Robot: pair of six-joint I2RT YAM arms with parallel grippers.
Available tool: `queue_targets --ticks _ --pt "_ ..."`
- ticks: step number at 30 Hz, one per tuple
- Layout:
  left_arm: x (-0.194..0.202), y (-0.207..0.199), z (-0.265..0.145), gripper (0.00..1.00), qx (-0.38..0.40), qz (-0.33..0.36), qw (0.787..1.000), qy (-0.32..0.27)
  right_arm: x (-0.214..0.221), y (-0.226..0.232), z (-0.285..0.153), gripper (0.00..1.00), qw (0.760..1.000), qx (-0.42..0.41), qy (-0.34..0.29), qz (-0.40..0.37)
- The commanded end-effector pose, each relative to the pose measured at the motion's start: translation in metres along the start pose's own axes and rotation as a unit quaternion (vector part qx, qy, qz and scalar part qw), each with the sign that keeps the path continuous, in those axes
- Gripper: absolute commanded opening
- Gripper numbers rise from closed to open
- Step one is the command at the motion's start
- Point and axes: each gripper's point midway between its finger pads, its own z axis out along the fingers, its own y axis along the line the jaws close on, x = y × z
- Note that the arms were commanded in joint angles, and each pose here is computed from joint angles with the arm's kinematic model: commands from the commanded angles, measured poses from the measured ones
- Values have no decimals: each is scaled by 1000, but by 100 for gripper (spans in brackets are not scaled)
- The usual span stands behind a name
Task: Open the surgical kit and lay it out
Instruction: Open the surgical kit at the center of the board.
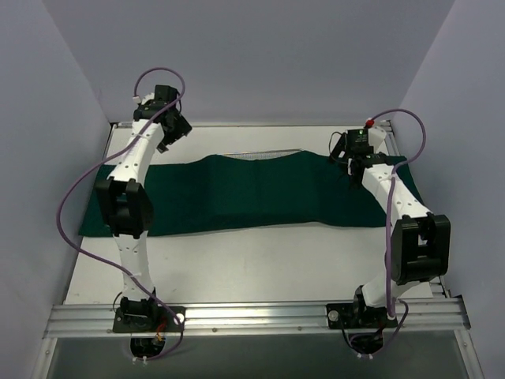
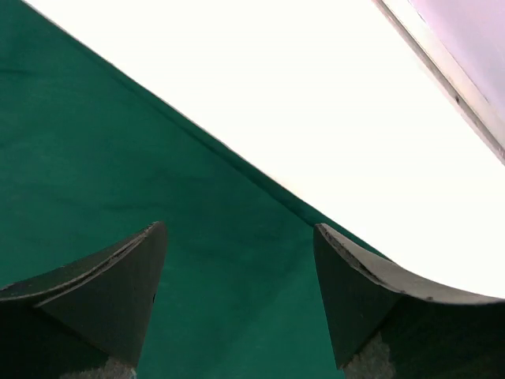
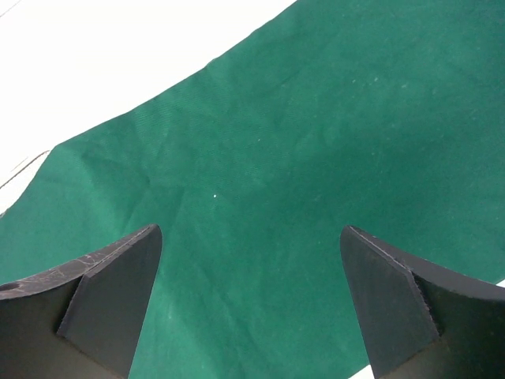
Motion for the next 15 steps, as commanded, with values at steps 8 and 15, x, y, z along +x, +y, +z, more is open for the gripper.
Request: queue_targets --ticks 8,15 --pt "36 -27 23 84 -42 28 999 16 7 5 -17 91 999 -32 2 -27" --pt "57 -38 45 84 -40 53 997 25 17 12 -13 91 998 -50 14 -42"
